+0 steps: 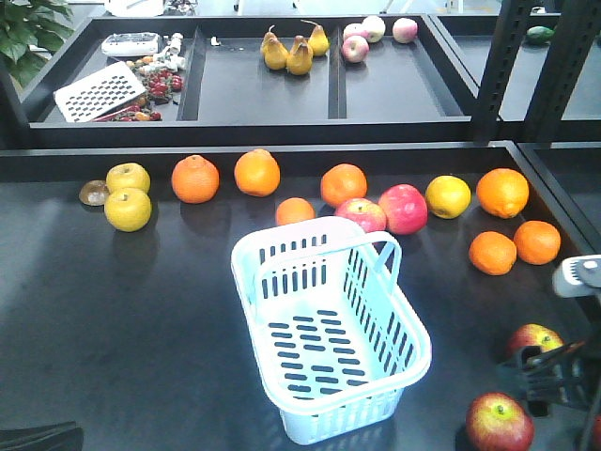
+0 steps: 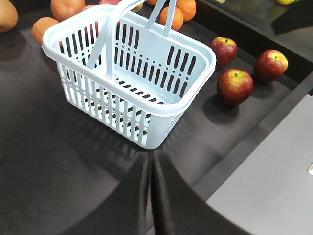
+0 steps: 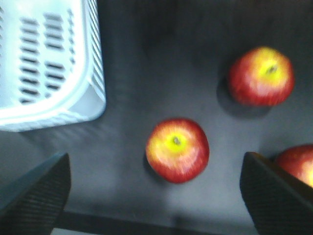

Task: Pick three apples into basket with both arms
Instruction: 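Reach the right gripper down and grasp a red apple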

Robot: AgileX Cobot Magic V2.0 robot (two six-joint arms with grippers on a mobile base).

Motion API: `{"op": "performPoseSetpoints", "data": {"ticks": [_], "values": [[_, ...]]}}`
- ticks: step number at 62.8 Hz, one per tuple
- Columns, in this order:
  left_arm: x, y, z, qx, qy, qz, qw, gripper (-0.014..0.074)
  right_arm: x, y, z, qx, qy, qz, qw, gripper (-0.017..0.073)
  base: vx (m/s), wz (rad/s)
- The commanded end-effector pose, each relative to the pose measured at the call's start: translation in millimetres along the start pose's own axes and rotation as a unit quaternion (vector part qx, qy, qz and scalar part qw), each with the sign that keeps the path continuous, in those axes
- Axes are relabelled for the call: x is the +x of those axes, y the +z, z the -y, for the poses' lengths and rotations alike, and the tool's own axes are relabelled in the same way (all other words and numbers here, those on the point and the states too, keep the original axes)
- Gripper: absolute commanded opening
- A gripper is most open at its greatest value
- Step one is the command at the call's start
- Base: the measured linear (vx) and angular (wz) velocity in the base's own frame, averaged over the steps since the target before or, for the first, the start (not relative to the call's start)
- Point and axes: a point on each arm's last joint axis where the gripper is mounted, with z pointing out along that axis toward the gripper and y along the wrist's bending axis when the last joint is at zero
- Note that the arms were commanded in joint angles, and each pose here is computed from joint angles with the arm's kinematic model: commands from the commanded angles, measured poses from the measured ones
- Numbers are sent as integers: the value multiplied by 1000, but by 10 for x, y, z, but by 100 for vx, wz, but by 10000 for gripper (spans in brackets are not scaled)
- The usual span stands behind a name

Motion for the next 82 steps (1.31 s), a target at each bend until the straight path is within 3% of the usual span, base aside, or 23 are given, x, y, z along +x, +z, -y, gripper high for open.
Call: {"op": "performPoseSetpoints", "data": {"ticks": [1, 29, 44, 64, 75, 82], "values": [[-137, -32, 1, -6, -15, 45, 999, -6, -156, 125, 37, 7, -8, 1, 1000, 718, 0, 0], [-140, -32, -1, -7, -15, 47, 999, -6, -385, 882, 129, 7, 5, -121, 993, 628, 0, 0], [-140, -32, -1, -7, -15, 47, 999, -6, -290, 1226, 196, 26, 8, -170, 985, 623, 0, 0], [-140, -32, -1, -7, -15, 47, 999, -6, -125, 1566, 217, 23, 14, -224, 974, 603, 0, 0], [-140, -32, -1, -7, -15, 47, 999, -6, -113, 1572, 217, 22, 11, -230, 973, 479, 0, 0], [-140, -32, -1, -7, -15, 47, 999, -6, -174, 1460, 206, 19, 3, -212, 977, 282, 0, 0]]}}
